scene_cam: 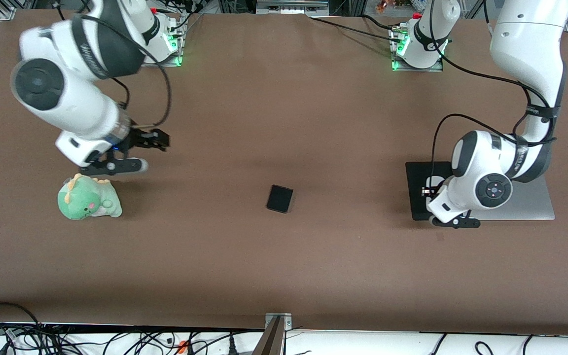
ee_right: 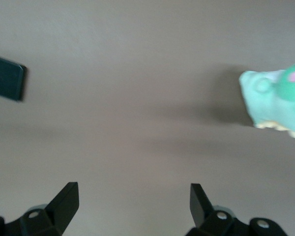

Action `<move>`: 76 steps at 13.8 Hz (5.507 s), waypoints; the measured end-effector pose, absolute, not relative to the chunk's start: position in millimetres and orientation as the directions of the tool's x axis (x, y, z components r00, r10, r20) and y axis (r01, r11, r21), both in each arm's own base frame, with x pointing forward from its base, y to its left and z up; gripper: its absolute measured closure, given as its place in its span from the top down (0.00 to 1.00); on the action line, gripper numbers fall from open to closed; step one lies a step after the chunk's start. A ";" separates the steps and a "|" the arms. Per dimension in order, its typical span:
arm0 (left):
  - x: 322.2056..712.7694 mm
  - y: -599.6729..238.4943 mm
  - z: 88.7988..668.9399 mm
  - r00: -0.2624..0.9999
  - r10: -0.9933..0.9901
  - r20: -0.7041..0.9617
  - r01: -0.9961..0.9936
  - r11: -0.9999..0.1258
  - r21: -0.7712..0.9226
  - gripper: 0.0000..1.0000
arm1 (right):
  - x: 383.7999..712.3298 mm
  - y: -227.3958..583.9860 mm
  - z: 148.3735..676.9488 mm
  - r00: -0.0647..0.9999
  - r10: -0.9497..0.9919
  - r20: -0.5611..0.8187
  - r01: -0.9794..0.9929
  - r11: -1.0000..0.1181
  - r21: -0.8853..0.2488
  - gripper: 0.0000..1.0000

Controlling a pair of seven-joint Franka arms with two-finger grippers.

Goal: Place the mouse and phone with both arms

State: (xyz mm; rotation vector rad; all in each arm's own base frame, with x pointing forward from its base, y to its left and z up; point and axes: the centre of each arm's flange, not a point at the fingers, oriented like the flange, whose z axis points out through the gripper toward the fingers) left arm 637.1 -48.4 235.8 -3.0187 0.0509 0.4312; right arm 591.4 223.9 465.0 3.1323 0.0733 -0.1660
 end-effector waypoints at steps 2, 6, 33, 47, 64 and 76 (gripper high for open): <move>629.9 -45.2 226.5 0.953 -0.023 -0.302 -0.051 -0.995 -0.085 0.62 | 592.0 276.5 425.0 0.996 -0.038 -0.085 -0.040 -0.999 -0.024 1.00; 618.3 -36.1 200.1 0.967 -0.026 -0.253 -0.045 -0.996 -0.072 0.62 | 569.6 398.5 323.6 0.981 -0.192 0.007 -0.191 -0.978 -0.085 1.00; 556.2 -14.3 615.7 0.999 0.025 0.027 0.026 -0.998 -0.055 1.00 | 586.0 484.7 175.0 0.968 -0.176 0.180 -0.161 -0.982 -0.096 0.80; 551.5 -18.6 609.1 1.000 0.018 -0.006 0.018 -0.998 -0.057 1.00 | 669.3 160.8 232.8 0.981 0.175 -0.080 0.179 -0.983 0.045 0.80; 551.2 -18.9 609.2 1.000 0.017 -0.007 0.017 -0.998 -0.057 1.00 | 641.2 117.7 262.8 0.994 0.104 0.016 0.104 -0.995 -0.003 1.00; 549.7 -23.1 612.9 1.000 0.011 -0.012 0.010 -0.998 -0.058 1.00 | 548.6 96.9 572.1 0.997 0.082 -0.006 0.082 -0.996 -0.030 1.00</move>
